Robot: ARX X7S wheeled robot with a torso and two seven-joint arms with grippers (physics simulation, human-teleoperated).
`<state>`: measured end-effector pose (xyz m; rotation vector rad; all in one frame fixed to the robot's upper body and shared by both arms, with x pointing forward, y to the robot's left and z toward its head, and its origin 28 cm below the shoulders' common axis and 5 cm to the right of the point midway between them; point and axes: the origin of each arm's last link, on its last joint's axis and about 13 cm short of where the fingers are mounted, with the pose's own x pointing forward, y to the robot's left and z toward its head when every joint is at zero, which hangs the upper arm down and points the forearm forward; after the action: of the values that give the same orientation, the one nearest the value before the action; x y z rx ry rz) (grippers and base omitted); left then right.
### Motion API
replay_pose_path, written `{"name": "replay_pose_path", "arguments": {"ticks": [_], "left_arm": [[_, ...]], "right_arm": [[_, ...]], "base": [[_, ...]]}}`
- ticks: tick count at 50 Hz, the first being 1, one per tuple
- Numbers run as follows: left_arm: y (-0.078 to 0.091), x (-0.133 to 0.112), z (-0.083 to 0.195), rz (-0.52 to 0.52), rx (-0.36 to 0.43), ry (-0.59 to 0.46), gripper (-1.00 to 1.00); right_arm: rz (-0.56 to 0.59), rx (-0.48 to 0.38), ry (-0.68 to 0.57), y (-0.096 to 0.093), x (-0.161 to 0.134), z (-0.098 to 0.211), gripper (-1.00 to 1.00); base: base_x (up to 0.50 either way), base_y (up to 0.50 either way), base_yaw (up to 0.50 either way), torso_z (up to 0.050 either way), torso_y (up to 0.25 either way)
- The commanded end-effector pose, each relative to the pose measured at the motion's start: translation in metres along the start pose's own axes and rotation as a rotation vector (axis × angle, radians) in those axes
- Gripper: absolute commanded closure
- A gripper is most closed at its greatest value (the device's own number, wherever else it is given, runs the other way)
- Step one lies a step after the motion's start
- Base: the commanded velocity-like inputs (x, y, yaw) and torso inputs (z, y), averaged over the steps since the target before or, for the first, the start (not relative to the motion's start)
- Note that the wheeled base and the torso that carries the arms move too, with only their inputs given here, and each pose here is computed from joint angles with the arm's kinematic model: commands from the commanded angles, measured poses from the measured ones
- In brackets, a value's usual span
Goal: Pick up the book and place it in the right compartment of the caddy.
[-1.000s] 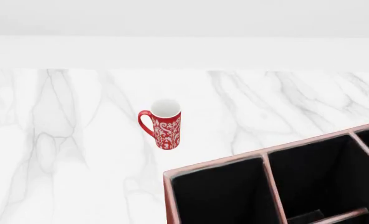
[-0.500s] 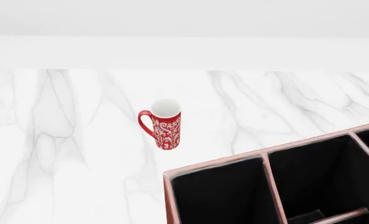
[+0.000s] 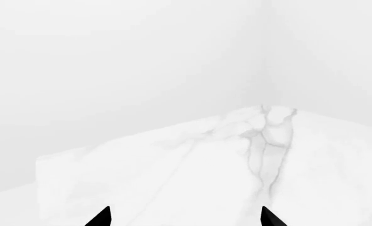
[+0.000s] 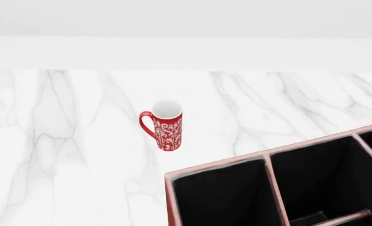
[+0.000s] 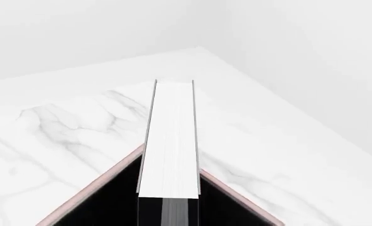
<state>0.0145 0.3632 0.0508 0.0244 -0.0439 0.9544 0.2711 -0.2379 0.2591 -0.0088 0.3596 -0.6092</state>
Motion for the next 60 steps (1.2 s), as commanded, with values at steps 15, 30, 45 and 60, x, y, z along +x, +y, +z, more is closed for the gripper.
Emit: {"name": "replay_pose_path", "arguments": {"ticks": [15, 30, 45, 60], "left_arm": [[-0.001, 0.0, -0.002, -0.012, 0.003, 0.005, -1.0], [-0.002, 0.001, -0.002, -0.014, 0.003, 0.003, -1.0], [-0.002, 0.0, -0.002, -0.016, 0.005, 0.0, -1.0], [-0.002, -0.001, 0.0, -0.021, 0.005, -0.006, -1.0]], "right_arm": [[0.015, 0.0, -0.023, -0.004, -0.018, -0.002, 1.0], [0.02, -0.005, -0.004, -0.002, -0.01, -0.012, 1.0], [0.042, -0.022, 0.013, 0.005, -0.001, -0.028, 1.0], [0.046, -0.023, 0.037, 0.009, 0.01, -0.037, 1.0]], "base": [[0.0, 0.0, 0.0, 0.0, 0.001], [0.0, 0.0, 0.0, 0.001, 0.001], [0.0, 0.0, 0.0, 0.0, 0.001], [0.0, 0.0, 0.0, 0.001, 0.001]]}}
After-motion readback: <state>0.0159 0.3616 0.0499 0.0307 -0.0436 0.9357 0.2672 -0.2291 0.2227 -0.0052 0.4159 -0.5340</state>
